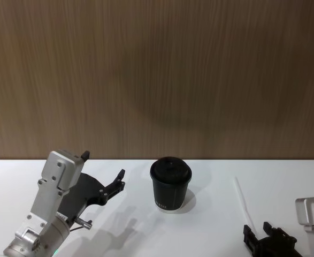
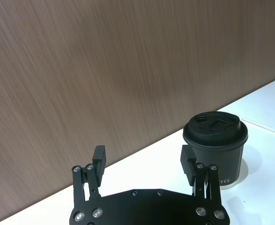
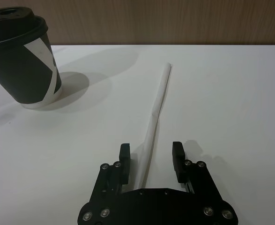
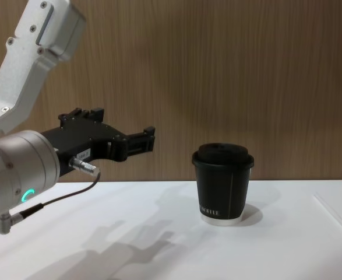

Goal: Pick up the straw with one hand, pass it to the other hand, and insert it into the cup.

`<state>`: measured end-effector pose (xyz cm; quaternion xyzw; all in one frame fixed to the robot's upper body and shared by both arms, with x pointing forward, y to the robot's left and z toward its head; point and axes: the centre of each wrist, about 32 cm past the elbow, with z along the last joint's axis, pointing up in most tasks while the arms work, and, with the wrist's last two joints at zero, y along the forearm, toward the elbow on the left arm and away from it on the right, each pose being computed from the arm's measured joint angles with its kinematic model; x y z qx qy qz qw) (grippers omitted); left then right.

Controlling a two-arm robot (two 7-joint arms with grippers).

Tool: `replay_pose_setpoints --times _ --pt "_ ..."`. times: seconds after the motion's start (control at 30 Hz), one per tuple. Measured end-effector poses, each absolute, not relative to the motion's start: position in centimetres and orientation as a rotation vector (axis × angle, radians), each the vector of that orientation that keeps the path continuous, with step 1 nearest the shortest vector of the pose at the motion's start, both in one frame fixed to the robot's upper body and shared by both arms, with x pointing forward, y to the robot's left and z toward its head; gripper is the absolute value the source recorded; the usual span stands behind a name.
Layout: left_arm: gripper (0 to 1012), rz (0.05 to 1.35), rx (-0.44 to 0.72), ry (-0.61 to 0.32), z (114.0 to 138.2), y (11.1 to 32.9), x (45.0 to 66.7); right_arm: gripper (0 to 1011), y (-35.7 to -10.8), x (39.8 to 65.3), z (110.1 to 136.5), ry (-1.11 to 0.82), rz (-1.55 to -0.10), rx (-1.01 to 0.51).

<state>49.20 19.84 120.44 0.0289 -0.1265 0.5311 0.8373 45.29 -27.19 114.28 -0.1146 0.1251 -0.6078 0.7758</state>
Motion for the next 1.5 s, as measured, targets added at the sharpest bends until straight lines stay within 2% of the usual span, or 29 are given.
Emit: replay_pose_setpoints --times 1.5 --pt "1000 1.124 0.061 -0.268 120.44 19.84 49.20 257 -27.16 45.28 114.17 0.277 -1.314 -0.251"
